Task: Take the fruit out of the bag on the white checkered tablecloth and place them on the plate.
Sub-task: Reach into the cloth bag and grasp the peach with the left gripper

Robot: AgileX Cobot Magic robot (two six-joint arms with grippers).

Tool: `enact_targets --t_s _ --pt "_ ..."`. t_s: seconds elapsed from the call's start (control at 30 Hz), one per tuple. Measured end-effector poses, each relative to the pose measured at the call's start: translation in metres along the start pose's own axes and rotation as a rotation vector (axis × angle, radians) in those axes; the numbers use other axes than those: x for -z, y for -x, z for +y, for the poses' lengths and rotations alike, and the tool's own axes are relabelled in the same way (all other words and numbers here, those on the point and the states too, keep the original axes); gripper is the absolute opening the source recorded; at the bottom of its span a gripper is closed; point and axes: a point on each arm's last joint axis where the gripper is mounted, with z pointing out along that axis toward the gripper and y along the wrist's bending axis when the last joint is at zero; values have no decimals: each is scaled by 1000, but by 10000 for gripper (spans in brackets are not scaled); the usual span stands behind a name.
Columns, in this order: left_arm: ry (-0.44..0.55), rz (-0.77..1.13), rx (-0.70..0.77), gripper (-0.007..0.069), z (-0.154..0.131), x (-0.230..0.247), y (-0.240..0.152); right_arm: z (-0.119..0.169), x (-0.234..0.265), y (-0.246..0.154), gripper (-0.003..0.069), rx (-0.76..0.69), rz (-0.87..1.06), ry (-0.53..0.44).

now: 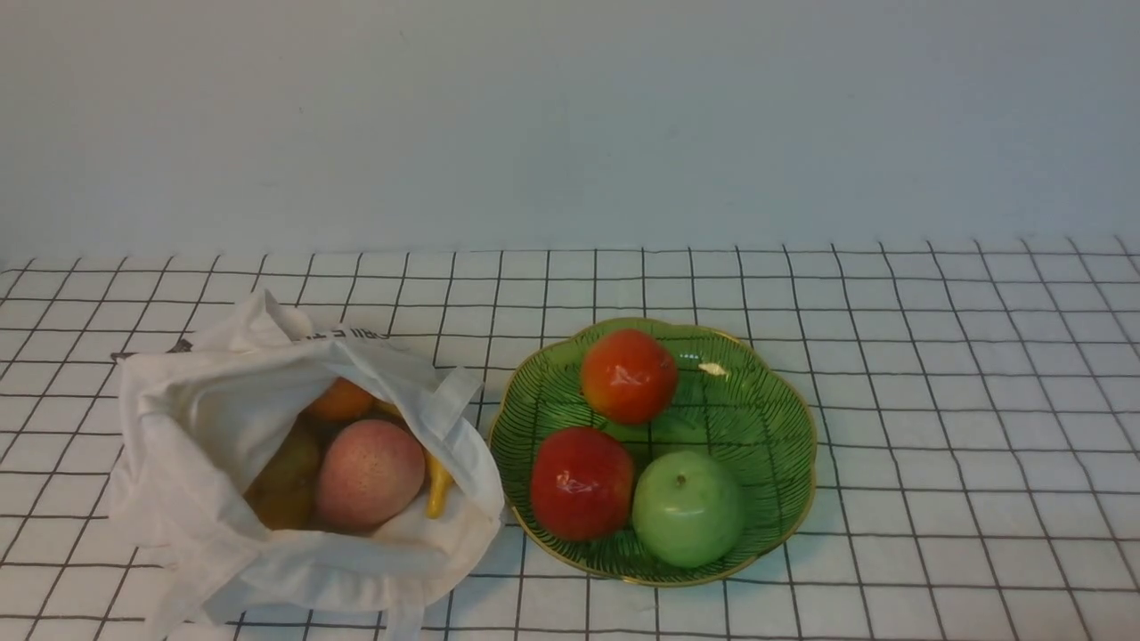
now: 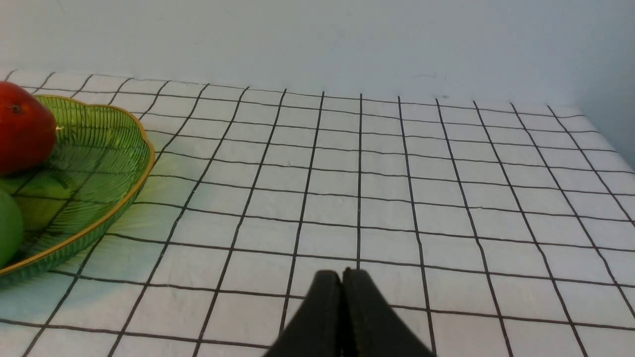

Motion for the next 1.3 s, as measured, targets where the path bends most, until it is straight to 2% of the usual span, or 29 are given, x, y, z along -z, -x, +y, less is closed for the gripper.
enact_targets --t_s 0.1,0.2,0.23,0.33,0.4,0.47,0.57,0.6,0.83,1.07,1.2,1.3 --pt "-11 76 -97 -8 -22 -7 22 0 0 0 -14 0 0 0" --pt "67 313 -189 -8 -35 -28 33 0 0 0 -14 0 0 0" --pt "77 335 -194 -8 -37 -30 35 0 0 0 -14 0 0 0" --pt "227 745 -302 -8 -38 -65 30 0 0 0 -14 -1 0 0" --pt "254 914 -374 -8 -36 -81 25 0 0 0 -14 -1 0 0" --pt "251 1115 -462 -8 -32 -106 15 0 0 0 -14 -1 0 0" --pt "210 1241 -506 -8 -30 -126 4 0 0 0 -14 -1 0 0" --pt "164 1300 -528 -8 -32 -141 -6 0 0 0 -14 -1 0 0" --pt "-22 1419 -664 -8 -61 -175 -56 0 0 0 -14 -1 0 0" --pt "14 1459 -814 17 -50 -204 -98 0 0 0 -14 -1 0 0" --pt "10 1452 -888 130 -39 -217 -118 0 0 0 -14 -1 0 0" --pt "-2 1442 -909 265 -33 -223 -131 0 0 0 -14 -1 0 0"
